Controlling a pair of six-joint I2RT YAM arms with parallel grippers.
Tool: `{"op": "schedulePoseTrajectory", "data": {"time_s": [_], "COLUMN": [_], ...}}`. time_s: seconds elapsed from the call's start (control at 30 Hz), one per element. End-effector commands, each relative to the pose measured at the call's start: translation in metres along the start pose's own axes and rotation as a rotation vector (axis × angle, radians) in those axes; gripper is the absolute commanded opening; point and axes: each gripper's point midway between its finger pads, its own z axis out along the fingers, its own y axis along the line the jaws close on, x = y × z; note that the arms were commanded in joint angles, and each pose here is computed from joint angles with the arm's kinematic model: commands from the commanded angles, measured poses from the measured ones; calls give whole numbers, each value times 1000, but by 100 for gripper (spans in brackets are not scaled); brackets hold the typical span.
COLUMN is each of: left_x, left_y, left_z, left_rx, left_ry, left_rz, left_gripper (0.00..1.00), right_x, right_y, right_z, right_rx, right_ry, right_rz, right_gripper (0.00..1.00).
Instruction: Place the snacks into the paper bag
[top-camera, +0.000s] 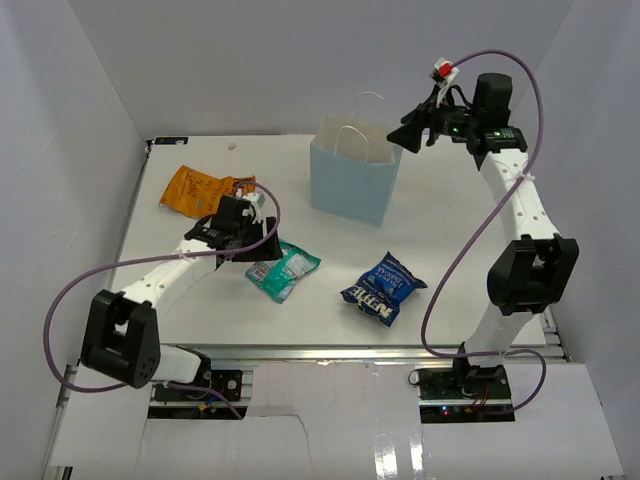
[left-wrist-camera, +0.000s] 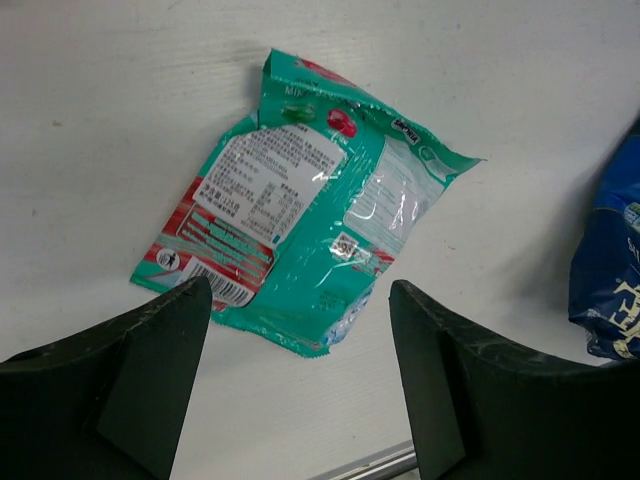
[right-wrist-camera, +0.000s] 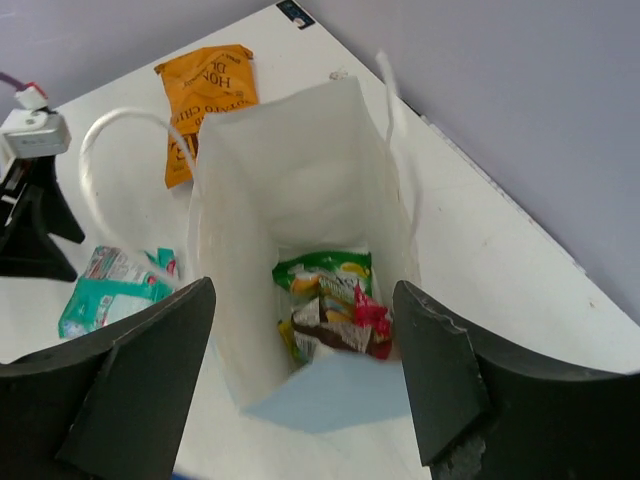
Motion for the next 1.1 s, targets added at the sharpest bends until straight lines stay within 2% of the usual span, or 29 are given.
{"op": "schedulePoseTrajectory", "data": {"time_s": [0.0, 0.13, 0.23, 0.27, 0.3, 0.43, 0.57, 0.67, 0.77, 0.8, 0.87, 0.9, 1.07], "left_x": [-18, -14, -19, -10, -11, -18, -11, 2, 12, 14, 16, 12, 9], "left_y": [-16, -34, -37, -31, -26, -30, -16, -8, -7, -10, -11, -18, -34], "left_z": [6, 30, 40, 50, 54, 67, 79, 85, 88, 87, 86, 82, 65], "left_rx": [48, 60, 21, -12, -55, -124, -231, -271, -272, -260, -249, -224, -135], "left_ry": [16, 78, 105, 163, 169, 183, 224, 272, 297, 299, 298, 279, 239], "left_rz": [109, 212, 247, 245, 246, 295, 335, 352, 342, 327, 314, 306, 281], "left_gripper": [82, 82, 82, 82, 82, 82, 81, 77, 65, 55, 44, 34, 17], "right_x": [1, 51, 81, 87, 97, 110, 113, 113, 115, 115, 116, 114, 112], "right_y": [29, 56, 73, 75, 81, 88, 90, 90, 90, 90, 94, 100, 144], "right_z": [-39, -58, -72, -74, -78, -82, -82, -81, -81, -81, -82, -82, -91], "right_rx": [-37, -61, -53, -53, -49, -48, -49, -55, -58, -59, -77, -110, -328], "right_ry": [22, 116, 151, 159, 170, 185, 189, 187, 189, 190, 187, 179, 112], "right_rz": [-38, -65, -39, -30, -12, 18, 39, 45, 50, 52, 54, 45, -54], "right_gripper": [78, 79, 80, 81, 81, 81, 81, 82, 82, 82, 81, 81, 81]}}
